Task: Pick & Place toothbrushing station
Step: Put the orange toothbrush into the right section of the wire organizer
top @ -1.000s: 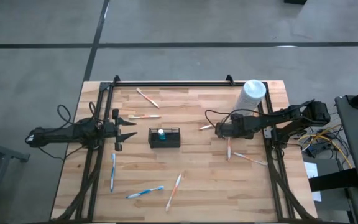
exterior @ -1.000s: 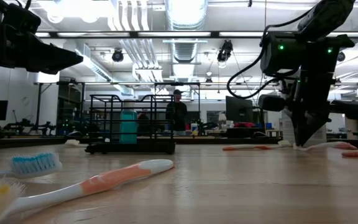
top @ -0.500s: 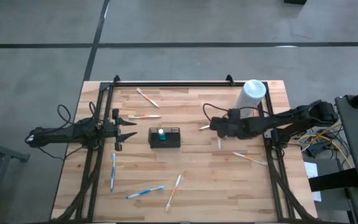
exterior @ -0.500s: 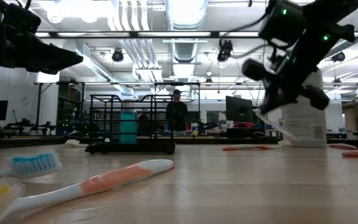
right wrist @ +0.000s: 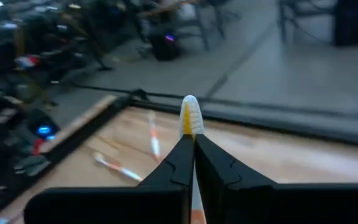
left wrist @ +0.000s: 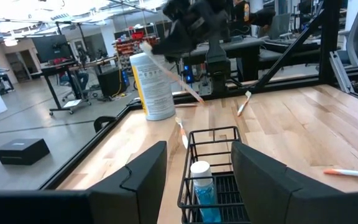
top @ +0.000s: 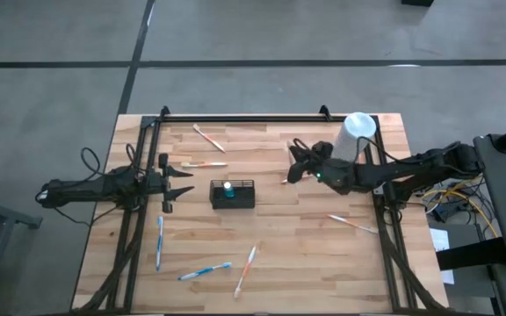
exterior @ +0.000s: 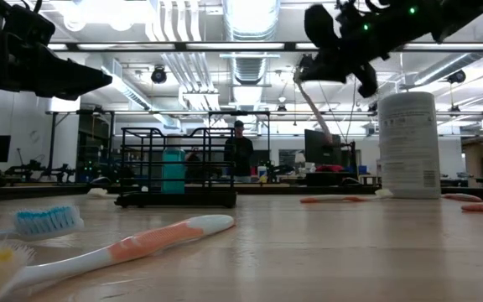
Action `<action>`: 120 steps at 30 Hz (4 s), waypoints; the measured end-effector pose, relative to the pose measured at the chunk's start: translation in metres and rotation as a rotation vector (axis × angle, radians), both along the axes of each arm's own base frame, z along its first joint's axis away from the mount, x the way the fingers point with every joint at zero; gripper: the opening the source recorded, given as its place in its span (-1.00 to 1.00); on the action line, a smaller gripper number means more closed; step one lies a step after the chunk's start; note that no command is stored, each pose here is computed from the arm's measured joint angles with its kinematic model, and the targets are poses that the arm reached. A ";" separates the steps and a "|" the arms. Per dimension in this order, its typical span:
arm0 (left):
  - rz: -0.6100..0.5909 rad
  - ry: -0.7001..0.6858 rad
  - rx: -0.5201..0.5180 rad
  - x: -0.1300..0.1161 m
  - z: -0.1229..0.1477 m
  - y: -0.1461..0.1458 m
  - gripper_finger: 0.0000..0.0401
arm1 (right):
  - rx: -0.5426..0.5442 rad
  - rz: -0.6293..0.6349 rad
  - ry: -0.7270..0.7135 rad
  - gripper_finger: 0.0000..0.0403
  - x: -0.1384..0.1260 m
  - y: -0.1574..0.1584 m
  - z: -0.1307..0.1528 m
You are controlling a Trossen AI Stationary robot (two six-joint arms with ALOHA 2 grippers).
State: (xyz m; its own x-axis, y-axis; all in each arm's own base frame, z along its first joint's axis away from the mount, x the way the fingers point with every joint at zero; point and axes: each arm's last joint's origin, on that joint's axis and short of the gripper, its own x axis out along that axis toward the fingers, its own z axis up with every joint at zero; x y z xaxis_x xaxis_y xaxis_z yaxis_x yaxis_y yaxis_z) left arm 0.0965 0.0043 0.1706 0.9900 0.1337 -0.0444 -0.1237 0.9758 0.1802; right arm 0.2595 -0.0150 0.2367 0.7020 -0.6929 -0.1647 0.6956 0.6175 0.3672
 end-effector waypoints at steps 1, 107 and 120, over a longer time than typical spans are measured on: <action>0.000 0.000 0.000 0.000 0.000 0.000 -0.07 | -0.023 0.032 0.000 -0.96 0.001 -0.001 0.002; 0.000 0.001 0.000 0.000 0.000 0.000 -0.07 | -0.233 0.634 -0.336 -0.90 0.108 -0.034 -0.112; -0.001 0.001 0.000 0.000 0.000 0.000 -0.07 | -0.254 0.634 -0.327 -0.83 0.108 -0.034 -0.112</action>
